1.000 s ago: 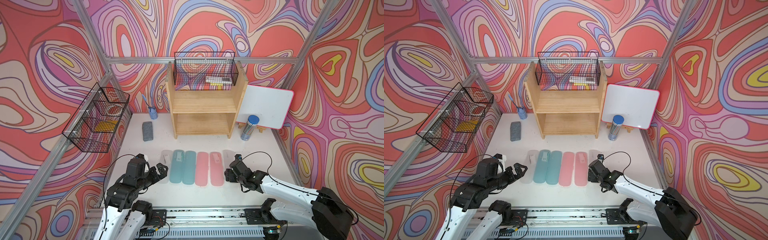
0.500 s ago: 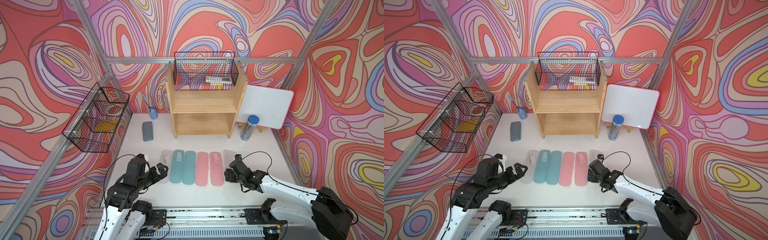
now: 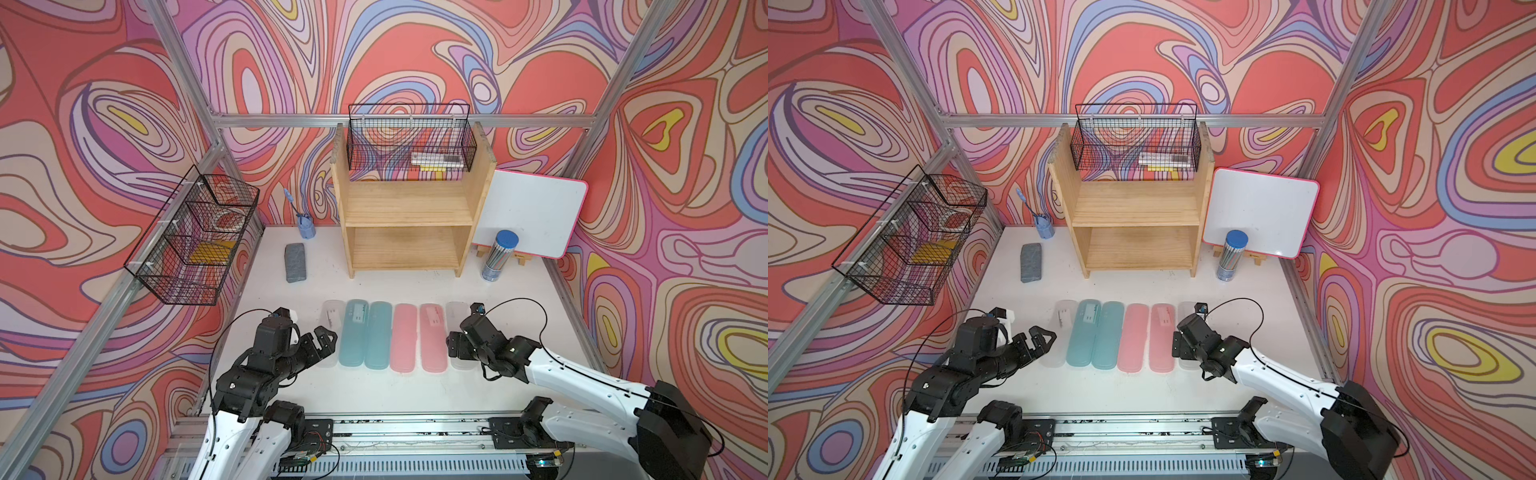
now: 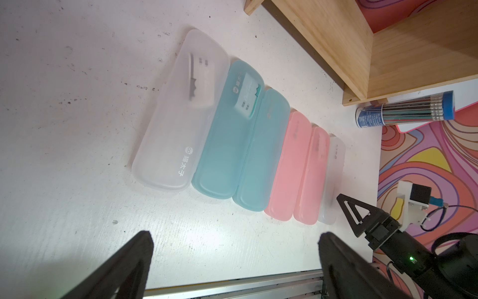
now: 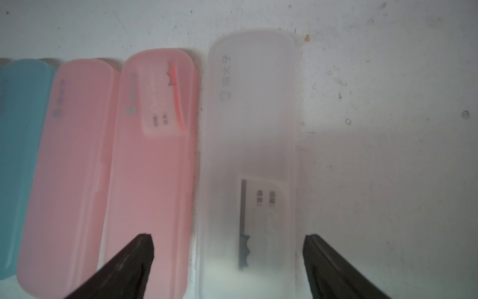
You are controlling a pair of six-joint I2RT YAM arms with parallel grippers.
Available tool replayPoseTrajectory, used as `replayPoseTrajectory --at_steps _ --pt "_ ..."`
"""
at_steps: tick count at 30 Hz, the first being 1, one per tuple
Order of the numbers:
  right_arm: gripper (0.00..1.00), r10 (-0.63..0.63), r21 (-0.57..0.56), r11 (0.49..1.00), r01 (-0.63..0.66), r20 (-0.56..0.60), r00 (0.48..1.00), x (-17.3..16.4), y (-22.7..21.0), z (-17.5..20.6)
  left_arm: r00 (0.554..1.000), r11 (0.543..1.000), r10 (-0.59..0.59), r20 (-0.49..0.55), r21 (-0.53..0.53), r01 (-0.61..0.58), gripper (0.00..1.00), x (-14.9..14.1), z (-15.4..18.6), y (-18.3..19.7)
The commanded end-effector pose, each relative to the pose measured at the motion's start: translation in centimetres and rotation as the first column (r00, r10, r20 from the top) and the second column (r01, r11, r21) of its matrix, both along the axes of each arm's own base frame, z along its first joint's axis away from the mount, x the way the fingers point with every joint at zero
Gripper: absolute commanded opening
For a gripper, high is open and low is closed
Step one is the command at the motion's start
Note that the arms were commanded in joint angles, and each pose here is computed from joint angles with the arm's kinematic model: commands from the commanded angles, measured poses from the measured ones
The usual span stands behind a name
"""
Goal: Remove the pencil cases from the shelf
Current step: Place the pencil case at the center of the board.
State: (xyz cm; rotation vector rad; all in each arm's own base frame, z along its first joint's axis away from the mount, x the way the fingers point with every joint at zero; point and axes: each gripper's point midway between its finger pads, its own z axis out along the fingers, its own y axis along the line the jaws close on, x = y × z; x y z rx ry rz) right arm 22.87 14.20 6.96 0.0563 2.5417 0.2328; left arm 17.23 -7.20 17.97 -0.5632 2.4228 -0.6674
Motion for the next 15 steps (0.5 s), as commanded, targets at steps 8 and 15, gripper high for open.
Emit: replayPoseTrajectory --at_steps 8,15 --pt "0.98 -0.093 -0.036 0.994 0.100 0.171 0.981 2.1 -1.9 7.3 0.978 0.986 -0.010 0.207 0.163 -0.025 0.99 2.6 2.7 2.0" --pt "0.98 -0.104 -0.209 0.961 0.179 0.325 0.940 4.5 -4.2 12.7 0.903 0.922 -0.112 0.415 0.382 -0.061 0.99 7.7 5.4 3.2"
